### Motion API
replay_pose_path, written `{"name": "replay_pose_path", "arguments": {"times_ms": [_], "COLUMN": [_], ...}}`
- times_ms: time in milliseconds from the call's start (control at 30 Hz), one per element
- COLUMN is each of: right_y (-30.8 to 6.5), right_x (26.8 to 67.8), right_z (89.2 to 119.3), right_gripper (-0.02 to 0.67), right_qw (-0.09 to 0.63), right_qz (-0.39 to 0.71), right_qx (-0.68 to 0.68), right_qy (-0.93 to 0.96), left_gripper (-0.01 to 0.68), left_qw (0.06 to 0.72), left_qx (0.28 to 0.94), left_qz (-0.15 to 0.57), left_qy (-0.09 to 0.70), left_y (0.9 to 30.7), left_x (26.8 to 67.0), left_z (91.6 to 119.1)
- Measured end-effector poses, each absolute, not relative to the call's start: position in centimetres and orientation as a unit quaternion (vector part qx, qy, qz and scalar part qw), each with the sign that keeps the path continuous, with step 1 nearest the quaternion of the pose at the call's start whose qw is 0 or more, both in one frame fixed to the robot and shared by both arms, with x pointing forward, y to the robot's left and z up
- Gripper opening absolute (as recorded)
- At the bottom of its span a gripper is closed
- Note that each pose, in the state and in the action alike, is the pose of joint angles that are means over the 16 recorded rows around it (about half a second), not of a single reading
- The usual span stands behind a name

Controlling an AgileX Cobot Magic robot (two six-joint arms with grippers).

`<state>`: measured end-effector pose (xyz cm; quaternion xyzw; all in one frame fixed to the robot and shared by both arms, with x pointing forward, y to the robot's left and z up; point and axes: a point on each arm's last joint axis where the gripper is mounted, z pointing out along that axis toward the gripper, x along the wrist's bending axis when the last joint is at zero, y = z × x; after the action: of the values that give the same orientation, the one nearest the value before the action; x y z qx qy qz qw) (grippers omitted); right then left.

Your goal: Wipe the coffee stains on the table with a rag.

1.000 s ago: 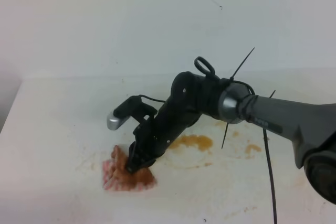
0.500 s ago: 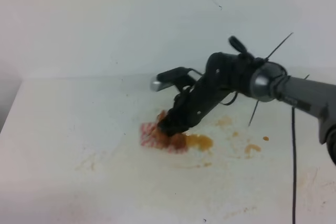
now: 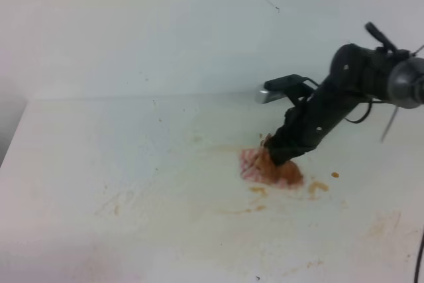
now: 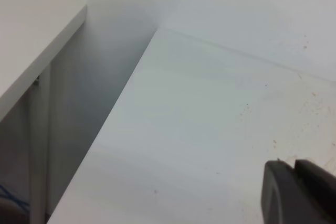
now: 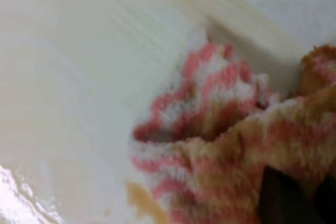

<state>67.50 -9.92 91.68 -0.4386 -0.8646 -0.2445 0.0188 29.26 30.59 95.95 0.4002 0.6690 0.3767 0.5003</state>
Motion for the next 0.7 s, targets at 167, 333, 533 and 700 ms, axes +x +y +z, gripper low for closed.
{"name": "replay_pose_path", "arguments": {"times_ms": [167, 333, 533, 700], "right_y": [-11.0, -11.1, -12.1, -15.2], "right_x": [66.0, 64.4, 63.8, 64.5], "right_z": [91.7, 91.6, 91.6, 92.0], "right_gripper": [0.048, 0.048, 0.048, 0.048], "right_qw": [0.031, 0.047, 0.061, 0.047], "right_qz": [-0.264, -0.283, -0.283, -0.271], "right_qx": [-0.413, -0.38, -0.373, -0.409], "right_qy": [-0.871, -0.879, -0.882, -0.87], "left_gripper": [-0.003, -0.003, -0.002, -0.002], "left_qw": [0.5, 0.5, 0.501, 0.501], "left_qx": [0.4, 0.4, 0.4, 0.4], "left_qz": [0.376, 0.377, 0.377, 0.377], "left_qy": [0.669, 0.669, 0.669, 0.668], "left_y": [30.6, 30.6, 30.6, 30.6], "left_x": [29.3, 29.3, 29.2, 29.2], "left_z": [96.0, 95.9, 95.8, 95.8]}}
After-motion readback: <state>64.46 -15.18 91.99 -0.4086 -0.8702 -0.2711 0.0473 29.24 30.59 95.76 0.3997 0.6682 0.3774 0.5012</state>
